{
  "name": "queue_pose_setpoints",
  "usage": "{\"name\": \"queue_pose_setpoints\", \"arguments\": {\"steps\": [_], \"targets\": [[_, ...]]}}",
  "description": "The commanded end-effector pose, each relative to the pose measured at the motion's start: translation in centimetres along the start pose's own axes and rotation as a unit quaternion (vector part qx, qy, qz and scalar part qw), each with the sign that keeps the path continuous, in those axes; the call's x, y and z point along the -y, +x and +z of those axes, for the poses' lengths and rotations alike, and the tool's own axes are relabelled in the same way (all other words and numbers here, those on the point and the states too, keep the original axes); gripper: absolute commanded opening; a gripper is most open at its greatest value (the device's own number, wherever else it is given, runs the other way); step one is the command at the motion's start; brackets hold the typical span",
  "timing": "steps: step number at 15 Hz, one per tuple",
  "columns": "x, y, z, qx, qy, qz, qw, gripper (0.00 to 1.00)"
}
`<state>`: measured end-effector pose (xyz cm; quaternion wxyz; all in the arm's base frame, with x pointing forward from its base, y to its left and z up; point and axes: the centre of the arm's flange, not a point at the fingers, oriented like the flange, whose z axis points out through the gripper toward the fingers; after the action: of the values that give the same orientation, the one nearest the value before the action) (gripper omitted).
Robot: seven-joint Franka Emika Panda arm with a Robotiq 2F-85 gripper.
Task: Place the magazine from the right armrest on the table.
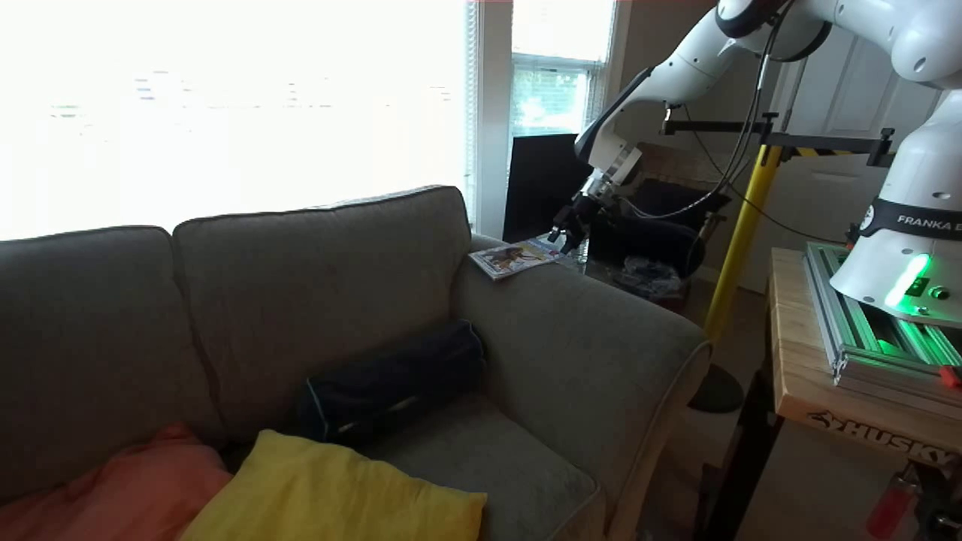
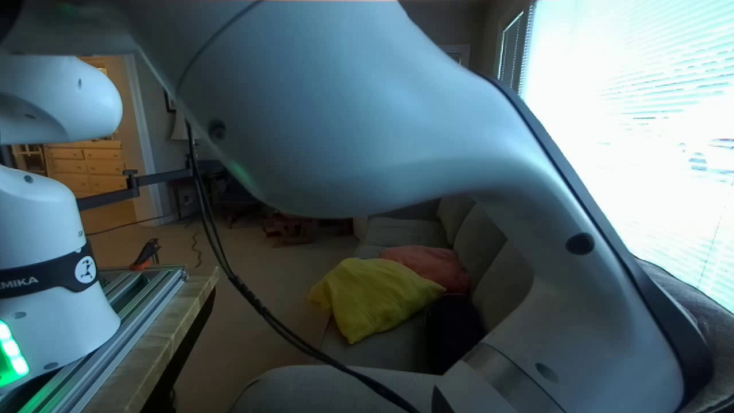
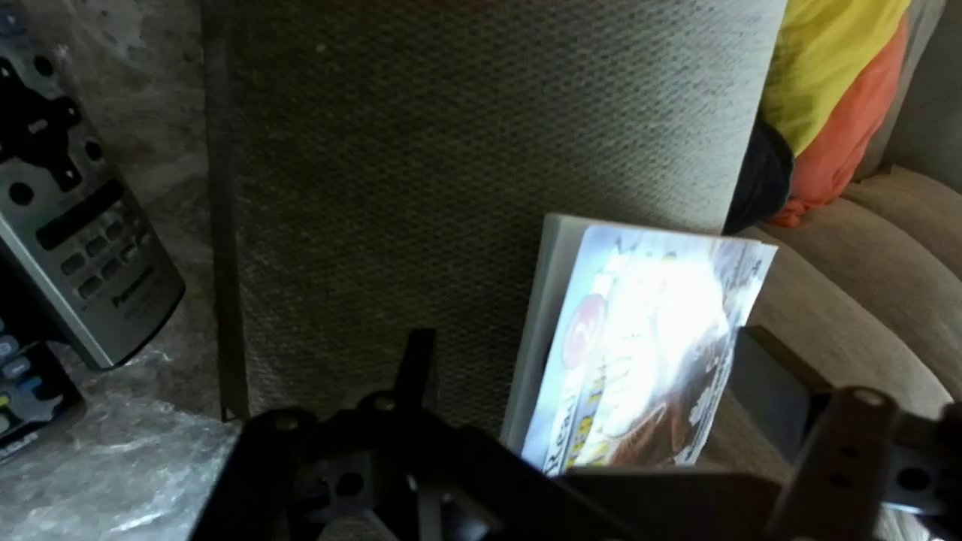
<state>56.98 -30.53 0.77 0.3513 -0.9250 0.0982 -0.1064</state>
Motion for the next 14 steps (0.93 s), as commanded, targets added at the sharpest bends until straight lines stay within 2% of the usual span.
{"name": "queue_pose_setpoints", "arguments": {"steps": [1, 2, 3, 4, 14], "targets": [[-0.6, 2.7, 0.3, -0.039, 0.023, 0.023, 0.9987, 1.00], [-0.6, 3.1, 0.3, -0.045, 0.025, 0.025, 0.9984, 1.00], [-0.6, 3.6, 0.5, -0.047, 0.027, 0.024, 0.9982, 0.91], [-0.4, 3.9, 0.6, -0.050, 0.030, 0.025, 0.9980, 0.74], [-0.5, 4.3, 1.4, -0.050, 0.041, 0.038, 0.9972, 0.03]]}}
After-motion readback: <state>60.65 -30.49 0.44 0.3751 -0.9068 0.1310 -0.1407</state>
